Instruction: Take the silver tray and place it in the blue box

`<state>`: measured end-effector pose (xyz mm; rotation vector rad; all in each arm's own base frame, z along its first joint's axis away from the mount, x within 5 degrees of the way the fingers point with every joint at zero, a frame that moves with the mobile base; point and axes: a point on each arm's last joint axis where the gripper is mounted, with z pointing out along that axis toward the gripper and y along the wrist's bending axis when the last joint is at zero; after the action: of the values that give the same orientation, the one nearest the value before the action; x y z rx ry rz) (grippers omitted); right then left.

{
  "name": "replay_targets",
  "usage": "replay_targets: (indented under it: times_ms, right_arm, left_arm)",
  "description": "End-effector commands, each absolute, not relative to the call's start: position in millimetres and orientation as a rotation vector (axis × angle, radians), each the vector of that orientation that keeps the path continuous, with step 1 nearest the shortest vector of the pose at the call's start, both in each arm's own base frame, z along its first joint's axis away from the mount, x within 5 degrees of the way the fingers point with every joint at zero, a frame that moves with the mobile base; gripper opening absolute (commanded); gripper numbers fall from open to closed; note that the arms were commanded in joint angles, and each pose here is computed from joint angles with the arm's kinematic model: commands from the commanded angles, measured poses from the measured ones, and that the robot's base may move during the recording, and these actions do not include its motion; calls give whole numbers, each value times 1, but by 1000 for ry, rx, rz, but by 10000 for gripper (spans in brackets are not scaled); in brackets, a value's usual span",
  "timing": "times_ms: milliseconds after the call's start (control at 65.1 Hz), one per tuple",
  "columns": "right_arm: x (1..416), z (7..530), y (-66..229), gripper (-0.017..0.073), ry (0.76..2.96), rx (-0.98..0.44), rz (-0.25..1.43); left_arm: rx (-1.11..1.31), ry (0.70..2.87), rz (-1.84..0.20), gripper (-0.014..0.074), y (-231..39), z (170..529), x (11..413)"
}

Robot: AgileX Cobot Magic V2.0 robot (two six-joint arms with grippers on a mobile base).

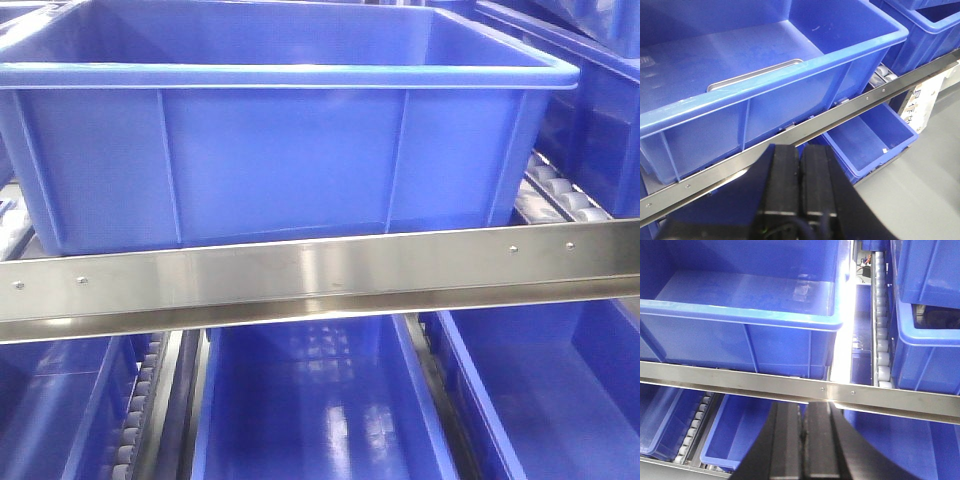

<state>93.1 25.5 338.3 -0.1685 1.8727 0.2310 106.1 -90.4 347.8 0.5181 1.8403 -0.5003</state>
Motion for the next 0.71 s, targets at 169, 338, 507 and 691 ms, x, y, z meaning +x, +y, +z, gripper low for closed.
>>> replay_targets:
  times_ms: [169, 338, 507, 691]
  right_arm:
    - [93, 354, 26, 56, 1763, -186, 238]
    - [93, 354, 26, 56, 1763, -186, 238]
    - [93, 354, 26, 56, 1763, -186, 238]
    - [93, 354, 26, 56, 1763, -186, 238]
  left_arm:
    - [526, 1749, -522, -95, -89, 355, 104]
    - [515, 1687, -441, -95, -65, 336, 92]
    - [375, 1574, -348, -95, -38, 307, 76]
    - [192, 1493, -196, -95, -16, 258, 61]
